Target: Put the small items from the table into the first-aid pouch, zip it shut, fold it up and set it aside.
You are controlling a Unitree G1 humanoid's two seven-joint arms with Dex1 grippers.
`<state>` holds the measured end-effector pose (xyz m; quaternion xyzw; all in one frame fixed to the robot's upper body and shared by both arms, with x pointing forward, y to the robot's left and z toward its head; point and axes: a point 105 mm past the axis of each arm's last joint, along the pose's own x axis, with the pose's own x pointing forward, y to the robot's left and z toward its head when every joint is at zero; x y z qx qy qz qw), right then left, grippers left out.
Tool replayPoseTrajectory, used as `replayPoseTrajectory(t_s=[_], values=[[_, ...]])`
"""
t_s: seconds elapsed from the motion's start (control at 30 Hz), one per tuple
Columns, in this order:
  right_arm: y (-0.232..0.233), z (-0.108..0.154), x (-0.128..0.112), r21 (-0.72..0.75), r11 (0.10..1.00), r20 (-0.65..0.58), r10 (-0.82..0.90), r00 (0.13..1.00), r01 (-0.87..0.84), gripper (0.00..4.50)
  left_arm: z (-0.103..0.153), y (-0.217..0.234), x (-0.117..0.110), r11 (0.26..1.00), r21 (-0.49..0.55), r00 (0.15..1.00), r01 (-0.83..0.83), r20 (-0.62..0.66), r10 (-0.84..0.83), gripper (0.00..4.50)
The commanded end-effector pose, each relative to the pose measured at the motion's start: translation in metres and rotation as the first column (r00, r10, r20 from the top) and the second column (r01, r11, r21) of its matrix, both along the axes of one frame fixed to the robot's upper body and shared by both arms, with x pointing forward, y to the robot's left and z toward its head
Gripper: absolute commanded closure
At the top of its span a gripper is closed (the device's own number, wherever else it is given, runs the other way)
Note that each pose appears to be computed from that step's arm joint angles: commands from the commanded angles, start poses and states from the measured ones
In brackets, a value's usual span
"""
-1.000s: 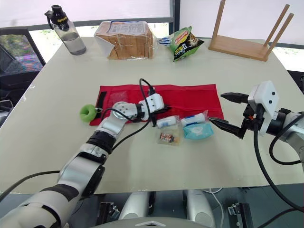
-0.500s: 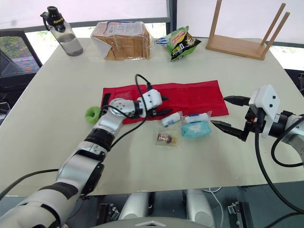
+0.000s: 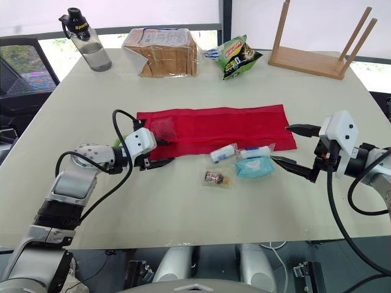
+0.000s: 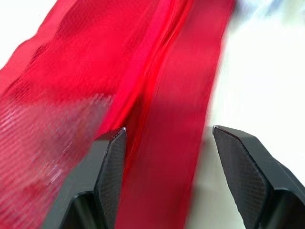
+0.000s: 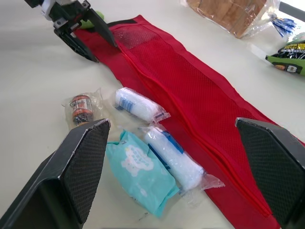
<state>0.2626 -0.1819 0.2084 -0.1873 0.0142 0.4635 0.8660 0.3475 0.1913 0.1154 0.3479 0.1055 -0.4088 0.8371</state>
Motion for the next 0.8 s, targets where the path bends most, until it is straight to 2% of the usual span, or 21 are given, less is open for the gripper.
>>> replayPoseTrajectory(t_s=[0.03,0.1,0.17,0.23,0.3,0.33,0.37,0.57,0.8], values=[[0.005,0.010,-0.001,0.001,1.000,0.047,0.025,0.999,-0.025,0.00,0.015,0.018,0.024,0.994,0.065,0.988,-0.085,0.136,0.076,1.41],[0.006,0.010,-0.001,0.000,1.000,0.048,0.027,0.998,-0.027,0.00,0.017,0.022,0.031,0.992,0.067,0.984,-0.105,0.149,0.094,1.41],[0.008,0.012,-0.001,0.001,1.000,0.051,0.029,0.998,-0.029,0.00,0.022,0.021,0.035,0.994,0.003,0.987,-0.107,0.121,0.106,1.41],[0.009,0.014,0.000,0.003,1.000,0.053,0.029,0.998,-0.029,0.00,0.037,0.008,0.032,0.973,-0.215,0.996,-0.080,0.009,0.084,1.41],[0.010,0.014,0.000,0.004,1.000,0.052,0.028,0.998,-0.028,0.00,0.047,-0.002,0.028,0.943,-0.330,0.998,-0.051,-0.050,0.036,1.41],[0.010,0.014,0.000,0.004,1.000,0.054,0.024,0.998,-0.025,0.00,0.051,-0.006,0.031,0.937,-0.345,0.998,-0.055,-0.055,0.038,1.41],[0.011,0.013,0.001,0.005,1.000,0.055,0.022,0.998,-0.022,0.00,0.054,-0.008,0.034,0.935,-0.349,0.997,-0.062,-0.057,0.045,1.41],[0.016,0.010,0.003,0.013,1.000,0.059,0.018,0.998,-0.019,0.00,0.038,-0.047,0.060,0.984,-0.179,1.000,-0.003,0.010,0.004,1.41],[0.017,0.010,0.003,0.002,1.000,0.063,0.015,0.998,-0.016,0.00,0.024,-0.080,0.081,0.992,-0.125,0.999,0.010,0.038,-0.006,1.41]])
